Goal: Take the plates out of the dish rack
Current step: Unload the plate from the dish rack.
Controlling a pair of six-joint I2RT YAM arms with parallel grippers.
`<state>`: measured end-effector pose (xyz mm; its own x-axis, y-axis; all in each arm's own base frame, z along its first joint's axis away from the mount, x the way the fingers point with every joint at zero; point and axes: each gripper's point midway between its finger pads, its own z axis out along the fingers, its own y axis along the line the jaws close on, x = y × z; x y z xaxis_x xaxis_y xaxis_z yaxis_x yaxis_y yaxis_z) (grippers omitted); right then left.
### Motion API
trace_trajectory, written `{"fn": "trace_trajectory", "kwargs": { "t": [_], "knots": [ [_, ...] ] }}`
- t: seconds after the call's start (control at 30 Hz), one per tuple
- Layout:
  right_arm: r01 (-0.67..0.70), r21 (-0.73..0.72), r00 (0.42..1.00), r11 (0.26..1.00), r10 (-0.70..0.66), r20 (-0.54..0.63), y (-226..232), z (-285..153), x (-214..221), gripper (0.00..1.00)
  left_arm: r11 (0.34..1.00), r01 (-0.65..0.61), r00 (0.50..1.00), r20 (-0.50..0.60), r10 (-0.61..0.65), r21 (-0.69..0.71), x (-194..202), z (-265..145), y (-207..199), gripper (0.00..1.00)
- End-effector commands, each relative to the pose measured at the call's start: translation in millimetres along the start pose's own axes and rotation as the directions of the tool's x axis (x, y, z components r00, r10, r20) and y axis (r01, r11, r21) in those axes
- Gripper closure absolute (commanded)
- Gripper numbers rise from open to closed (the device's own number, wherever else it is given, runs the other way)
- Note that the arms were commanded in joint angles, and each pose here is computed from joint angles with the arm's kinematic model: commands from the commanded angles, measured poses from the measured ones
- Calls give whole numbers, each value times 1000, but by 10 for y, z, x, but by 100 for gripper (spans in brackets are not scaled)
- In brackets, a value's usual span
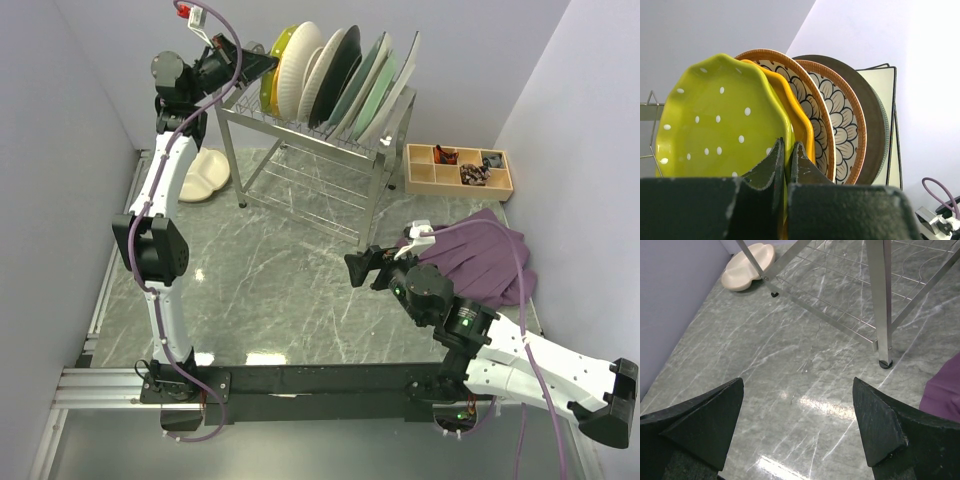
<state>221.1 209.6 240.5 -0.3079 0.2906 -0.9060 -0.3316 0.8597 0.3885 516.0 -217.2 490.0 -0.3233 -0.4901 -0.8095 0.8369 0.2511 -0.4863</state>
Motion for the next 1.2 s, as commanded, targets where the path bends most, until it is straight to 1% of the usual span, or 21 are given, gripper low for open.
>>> {"fn": "trace_trajectory", "kwargs": {
  "t": [0.0,0.07,0.43,0.6,0.87,1.17],
  "knots": [
    [-18,-15,999,1000,19,48,91,-28,-210,5,997,-75,993,92,75,-3,-279,60,-140,99],
    [-19,-15,999,1000,19,51,92,-27,-218,5,996,-92,989,112,93,-18,-359,60,-185,99],
    [-13,-5,999,1000,13,49,77,-17,-208,5,991,-137,968,212,133,5,-737,42,-503,99],
    [-17,-9,998,1000,18,54,77,-30,-218,5,990,-142,967,215,135,14,-751,1,-535,99],
    [-15,-9,999,1000,16,51,85,-22,-213,5,981,-181,960,231,160,72,-824,-35,-776,99],
    [-5,2,999,1000,4,44,78,-4,-186,5,978,-182,957,247,153,98,-898,-125,-892,99]
  ]
}}
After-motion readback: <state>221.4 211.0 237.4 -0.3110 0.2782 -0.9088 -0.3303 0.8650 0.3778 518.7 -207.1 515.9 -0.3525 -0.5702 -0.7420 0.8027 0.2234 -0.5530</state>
